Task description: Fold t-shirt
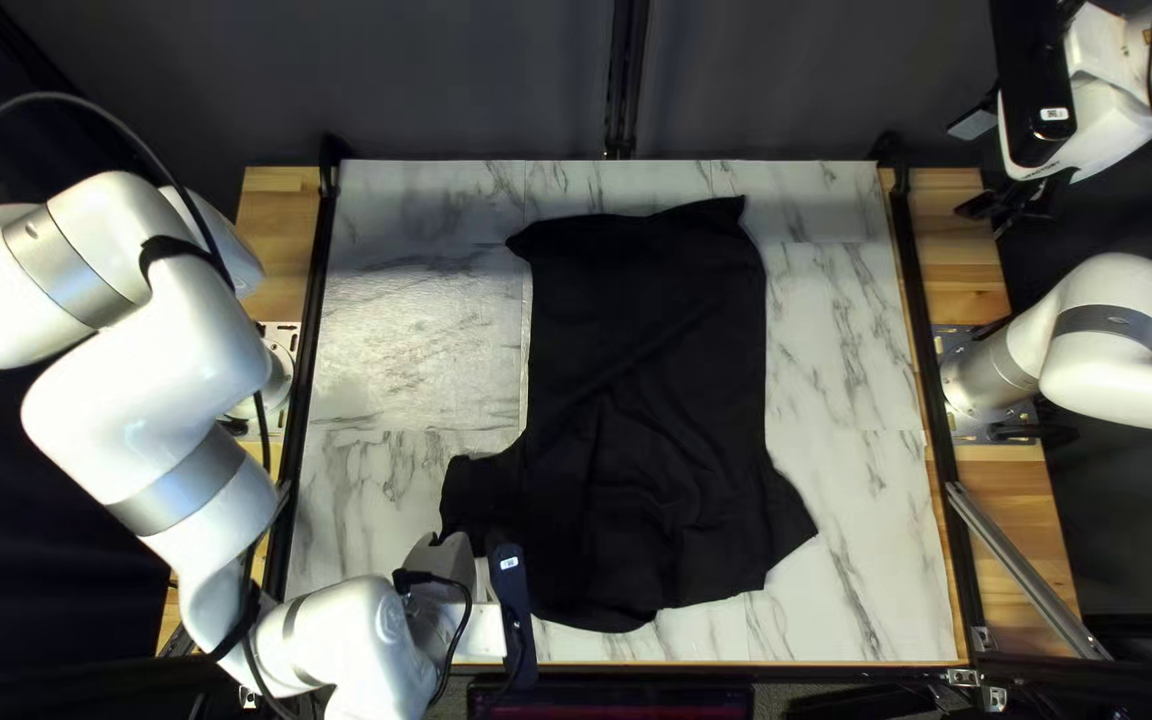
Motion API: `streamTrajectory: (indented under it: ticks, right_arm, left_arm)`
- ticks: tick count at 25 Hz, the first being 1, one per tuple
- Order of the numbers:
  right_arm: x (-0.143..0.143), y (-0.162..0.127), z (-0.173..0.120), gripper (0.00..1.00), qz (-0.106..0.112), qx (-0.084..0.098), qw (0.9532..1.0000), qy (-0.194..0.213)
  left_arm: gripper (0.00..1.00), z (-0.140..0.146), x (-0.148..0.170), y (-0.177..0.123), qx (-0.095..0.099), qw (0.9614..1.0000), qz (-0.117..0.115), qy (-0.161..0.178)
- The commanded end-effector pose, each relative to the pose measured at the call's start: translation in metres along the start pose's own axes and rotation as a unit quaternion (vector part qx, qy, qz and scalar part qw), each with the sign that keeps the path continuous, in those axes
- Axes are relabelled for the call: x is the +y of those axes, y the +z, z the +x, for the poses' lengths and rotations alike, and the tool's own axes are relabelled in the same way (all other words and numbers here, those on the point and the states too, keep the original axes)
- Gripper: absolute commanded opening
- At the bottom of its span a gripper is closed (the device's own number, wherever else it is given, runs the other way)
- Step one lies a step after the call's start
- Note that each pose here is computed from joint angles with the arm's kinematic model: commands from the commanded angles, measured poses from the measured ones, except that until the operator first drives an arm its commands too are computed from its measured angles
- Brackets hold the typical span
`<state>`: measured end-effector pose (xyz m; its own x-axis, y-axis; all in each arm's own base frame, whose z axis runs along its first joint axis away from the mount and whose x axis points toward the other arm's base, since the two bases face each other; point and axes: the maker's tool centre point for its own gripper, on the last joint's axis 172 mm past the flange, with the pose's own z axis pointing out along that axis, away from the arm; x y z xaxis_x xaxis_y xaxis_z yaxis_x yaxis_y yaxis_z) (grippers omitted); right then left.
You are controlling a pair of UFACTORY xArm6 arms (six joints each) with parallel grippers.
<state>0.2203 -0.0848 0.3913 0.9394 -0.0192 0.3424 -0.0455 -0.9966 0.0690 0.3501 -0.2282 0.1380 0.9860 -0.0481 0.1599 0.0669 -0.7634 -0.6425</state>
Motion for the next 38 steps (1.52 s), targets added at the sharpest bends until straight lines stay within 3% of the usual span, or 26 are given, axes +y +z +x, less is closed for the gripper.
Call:
streamTrajectory:
  ticks: [1,10,15,24,33,38]
  right_arm:
    - [0.0,0.0,0.0,1.0,0.0,0.0,1.0,0.0]
    - [0.0,0.0,0.0,1.0,0.0,0.0,1.0,0.0]
    - [0.0,0.0,0.0,1.0,0.0,0.0,1.0,0.0]
    - [0.0,0.0,0.0,1.0,0.0,0.0,1.0,0.0]
    - [0.0,0.0,0.0,1.0,0.0,0.0,1.0,0.0]
    - [0.0,0.0,0.0,1.0,0.0,0.0,1.0,0.0]
  left_arm:
    - [0.0,0.005,-0.005,-0.013,-0.007,0.9998,0.011,0.015]
    - [0.0,-0.023,-0.026,-0.024,-0.041,0.9983,0.037,0.021]
    - [0.0,-0.037,-0.039,-0.013,-0.052,0.9974,0.046,0.018]
    - [0.0,-0.072,-0.055,-0.024,-0.069,0.9954,0.066,0.011]
    - [0.0,-0.094,-0.081,0.005,-0.086,0.9933,0.076,0.0]
    - [0.0,-0.101,-0.078,0.008,-0.091,0.9929,0.076,-0.007]
